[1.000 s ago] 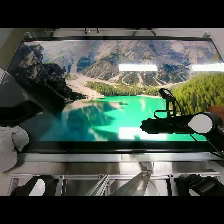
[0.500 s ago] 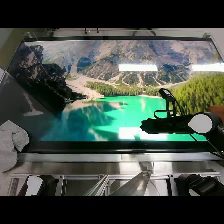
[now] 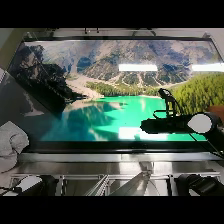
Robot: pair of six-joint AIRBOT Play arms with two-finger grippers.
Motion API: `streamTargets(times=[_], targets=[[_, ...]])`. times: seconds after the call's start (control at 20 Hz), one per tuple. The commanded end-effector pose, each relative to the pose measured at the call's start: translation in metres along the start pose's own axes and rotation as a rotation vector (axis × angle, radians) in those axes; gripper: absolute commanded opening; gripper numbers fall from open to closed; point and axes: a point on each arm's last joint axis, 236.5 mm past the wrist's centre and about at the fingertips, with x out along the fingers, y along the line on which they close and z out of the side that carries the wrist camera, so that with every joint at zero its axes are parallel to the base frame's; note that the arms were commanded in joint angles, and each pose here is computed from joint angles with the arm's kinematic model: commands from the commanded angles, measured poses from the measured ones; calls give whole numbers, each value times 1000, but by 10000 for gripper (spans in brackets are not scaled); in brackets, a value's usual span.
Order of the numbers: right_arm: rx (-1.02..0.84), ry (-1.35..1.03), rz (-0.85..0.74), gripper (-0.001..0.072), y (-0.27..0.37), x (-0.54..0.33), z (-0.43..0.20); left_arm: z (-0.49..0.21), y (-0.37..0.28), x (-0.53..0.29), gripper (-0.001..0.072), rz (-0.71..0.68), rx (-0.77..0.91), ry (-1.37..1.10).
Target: Fold the shirts.
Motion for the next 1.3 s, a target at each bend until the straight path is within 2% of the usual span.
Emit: streamTargets(times=[0.0,0.15,0.3,0.4,0.5,0.65,0.8,1.0,1.05,1.1,1.2,1.25], targets=[[0,2,0,16,0,0,-1,17,-51,-16,15,-177,56,-14],[0,2,0,16,0,0,0,35,-142,-66,16,-415,177,-142],[0,2,0,16,0,0,0,-13,-282,-129,16,-817,435,-174],[0,2,0,16,0,0,0,-86,-359,-169,17,-1092,619,-60],[0,1,0,16,0,0,0,-170,-409,-204,17,-1348,773,123],[0,2,0,17,0,0,0,-263,-429,-234,18,-1625,886,459],[0,2,0,17,0,0,0,-288,-443,-179,14,-1509,876,606],[0,-3,0,16,0,0,1,-280,-444,-101,13,-1297,873,606],[-1,-1,0,17,0,0,0,-279,-435,-80,71,-1219,907,613],[-1,7,-1,17,0,0,-2,-274,-423,-56,331,-1118,914,628],[-1,4,-1,26,0,0,-1,-260,-403,-23,720,-970,889,658],[0,0,-2,63,-1,0,0,-250,-394,-15,720,-933,856,676]])
